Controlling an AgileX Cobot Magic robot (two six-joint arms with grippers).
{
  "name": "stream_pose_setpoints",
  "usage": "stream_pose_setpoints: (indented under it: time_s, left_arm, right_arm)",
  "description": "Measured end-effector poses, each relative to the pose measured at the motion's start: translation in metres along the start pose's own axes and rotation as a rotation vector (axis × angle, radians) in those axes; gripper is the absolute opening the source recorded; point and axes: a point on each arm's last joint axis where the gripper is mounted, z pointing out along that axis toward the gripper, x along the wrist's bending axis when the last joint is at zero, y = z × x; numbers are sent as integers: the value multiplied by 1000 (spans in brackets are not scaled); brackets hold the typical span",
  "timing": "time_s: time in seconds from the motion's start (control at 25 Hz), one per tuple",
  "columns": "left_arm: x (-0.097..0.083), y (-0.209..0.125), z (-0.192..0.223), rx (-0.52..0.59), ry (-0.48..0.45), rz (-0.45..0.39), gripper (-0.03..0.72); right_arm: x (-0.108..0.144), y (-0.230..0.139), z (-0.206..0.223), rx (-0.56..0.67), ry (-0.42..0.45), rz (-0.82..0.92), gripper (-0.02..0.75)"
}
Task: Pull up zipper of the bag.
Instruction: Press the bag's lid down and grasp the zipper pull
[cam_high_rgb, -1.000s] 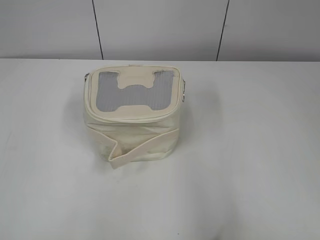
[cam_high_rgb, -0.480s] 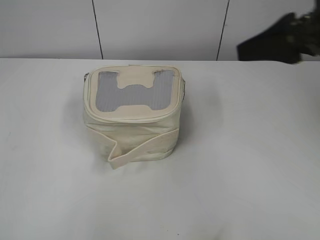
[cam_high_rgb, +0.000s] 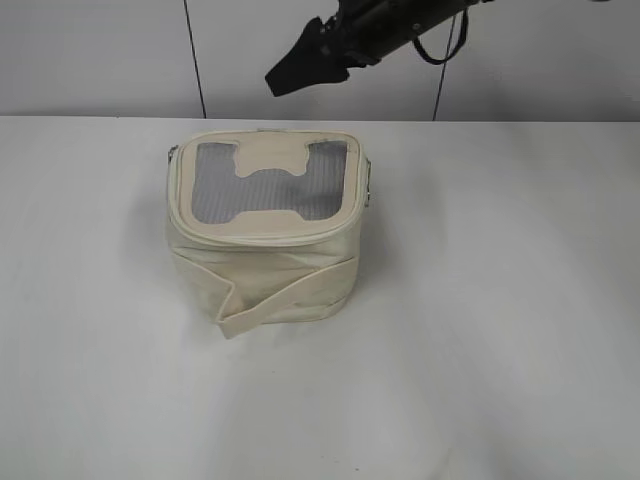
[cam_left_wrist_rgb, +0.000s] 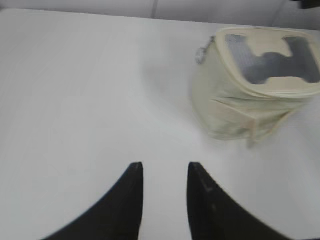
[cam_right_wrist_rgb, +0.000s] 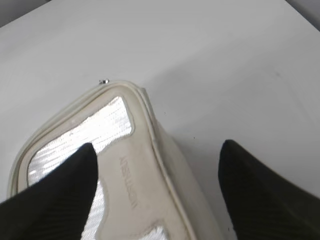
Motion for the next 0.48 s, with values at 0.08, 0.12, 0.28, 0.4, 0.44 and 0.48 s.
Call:
stream_pose_setpoints:
  time_s: [0.08,0.12,0.28,0.4,0.44,0.48]
  left_arm:
    - [-6,7,7,-5,-86,-27,241]
    - [-9,11,10,-5,-124,-36,241]
    - [-15,26,25,-23,-220,-31,241]
    - [-20,36,40,-29,-263,-19,241]
    - [-21,39,44,-32,-270,-18,241]
    - [-22,41,49,-32,-270,-17,241]
  right_arm:
    - [-10,3,21,0,37,-2,588]
    - [-10,7,27,-3,53,-7,588]
    - [-8,4,59,20,99,-7,588]
    - [-2,-2,75,54,117,-10,588]
    - [-1,-4,78,63,121,-10,588]
    - [-1,-6,81,70,125,-6,585]
